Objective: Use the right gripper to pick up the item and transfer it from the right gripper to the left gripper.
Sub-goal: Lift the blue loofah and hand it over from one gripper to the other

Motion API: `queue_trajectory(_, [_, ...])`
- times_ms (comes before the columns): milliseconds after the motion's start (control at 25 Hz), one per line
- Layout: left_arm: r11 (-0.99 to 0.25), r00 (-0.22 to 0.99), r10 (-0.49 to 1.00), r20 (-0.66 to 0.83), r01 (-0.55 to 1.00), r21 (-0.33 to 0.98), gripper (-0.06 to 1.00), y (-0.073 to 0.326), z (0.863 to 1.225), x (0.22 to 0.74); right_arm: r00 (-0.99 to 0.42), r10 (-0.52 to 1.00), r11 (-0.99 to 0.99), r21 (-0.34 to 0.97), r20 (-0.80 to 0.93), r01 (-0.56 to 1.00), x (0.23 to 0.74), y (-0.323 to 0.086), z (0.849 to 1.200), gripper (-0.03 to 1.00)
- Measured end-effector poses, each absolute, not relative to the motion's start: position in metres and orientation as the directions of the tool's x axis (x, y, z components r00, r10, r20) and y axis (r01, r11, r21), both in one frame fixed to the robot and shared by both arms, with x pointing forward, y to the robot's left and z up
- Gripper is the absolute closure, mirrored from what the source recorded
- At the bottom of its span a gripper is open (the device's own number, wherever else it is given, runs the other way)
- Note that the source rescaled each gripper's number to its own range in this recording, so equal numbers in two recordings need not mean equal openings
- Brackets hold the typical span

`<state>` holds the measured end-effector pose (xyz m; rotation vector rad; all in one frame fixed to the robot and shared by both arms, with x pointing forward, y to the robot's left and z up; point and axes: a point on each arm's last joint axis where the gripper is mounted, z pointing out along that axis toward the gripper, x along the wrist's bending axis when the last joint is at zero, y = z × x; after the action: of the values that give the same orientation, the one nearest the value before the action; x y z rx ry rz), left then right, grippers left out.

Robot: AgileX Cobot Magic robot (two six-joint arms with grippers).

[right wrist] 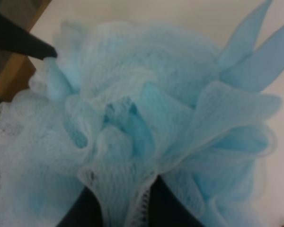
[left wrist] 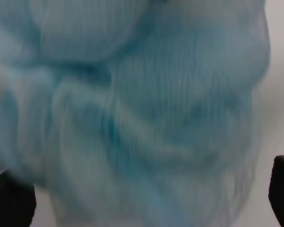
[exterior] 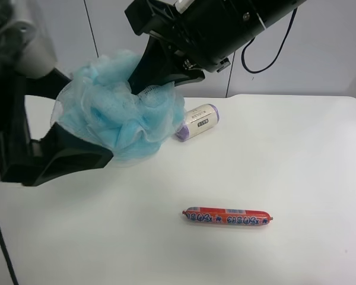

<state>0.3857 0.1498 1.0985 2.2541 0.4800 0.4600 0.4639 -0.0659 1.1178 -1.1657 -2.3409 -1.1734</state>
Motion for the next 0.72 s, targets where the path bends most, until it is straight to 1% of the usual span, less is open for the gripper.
queue_trajectory(200, [-0.651, 0.885, 0.427, 0.187, 0.158, 0.742, -0.06, 0.126, 1.096, 0.395, -0.627, 0.543, 0.336, 0.541, 0.558, 0.772, 0.467, -0.064, 1.115, 0.96])
queue_trajectory(360, [-0.666, 0.887, 0.42, 0.191, 0.159, 0.729, -0.05, 0.117, 1.088, 0.403, -0.612, 0.535, 0.338, 0.516, 0.582, 0.787, 0.471, -0.058, 1.106, 0.96])
queue_trajectory(440, [-0.672, 0.887, 0.42, 0.192, 0.161, 0.723, 0.0, 0.116, 1.085, 0.405, -0.613, 0.529, 0.339, 0.516, 0.588, 0.787, 0.471, -0.057, 1.106, 0.96])
queue_trajectory(480, [-0.674, 0.887, 0.419, 0.193, 0.161, 0.721, 0.07, 0.115, 1.084, 0.406, -0.616, 0.523, 0.341, 0.518, 0.589, 0.784, 0.471, -0.057, 1.106, 0.96])
queue_trajectory(520, [-0.675, 0.887, 0.419, 0.194, 0.161, 0.72, 0.16, 0.114, 1.084, 0.406, -0.618, 0.518, 0.343, 0.518, 0.591, 0.783, 0.47, -0.057, 1.106, 0.96])
queue_trajectory(600, [-0.68, 0.887, 0.416, 0.2, 0.157, 0.716, 0.38, 0.114, 1.083, 0.407, -0.619, 0.512, 0.354, 0.51, 0.596, 0.784, 0.469, -0.057, 1.106, 0.96])
queue_trajectory(680, [-0.687, 0.887, 0.413, 0.206, 0.154, 0.71, 0.65, 0.114, 1.082, 0.407, -0.621, 0.51, 0.361, 0.507, 0.596, 0.783, 0.468, -0.057, 1.106, 0.97])
queue_trajectory(720, [-0.69, 0.888, 0.41, 0.209, 0.152, 0.707, 0.72, 0.115, 1.082, 0.407, -0.625, 0.509, 0.364, 0.509, 0.592, 0.78, 0.468, -0.057, 1.105, 0.97])
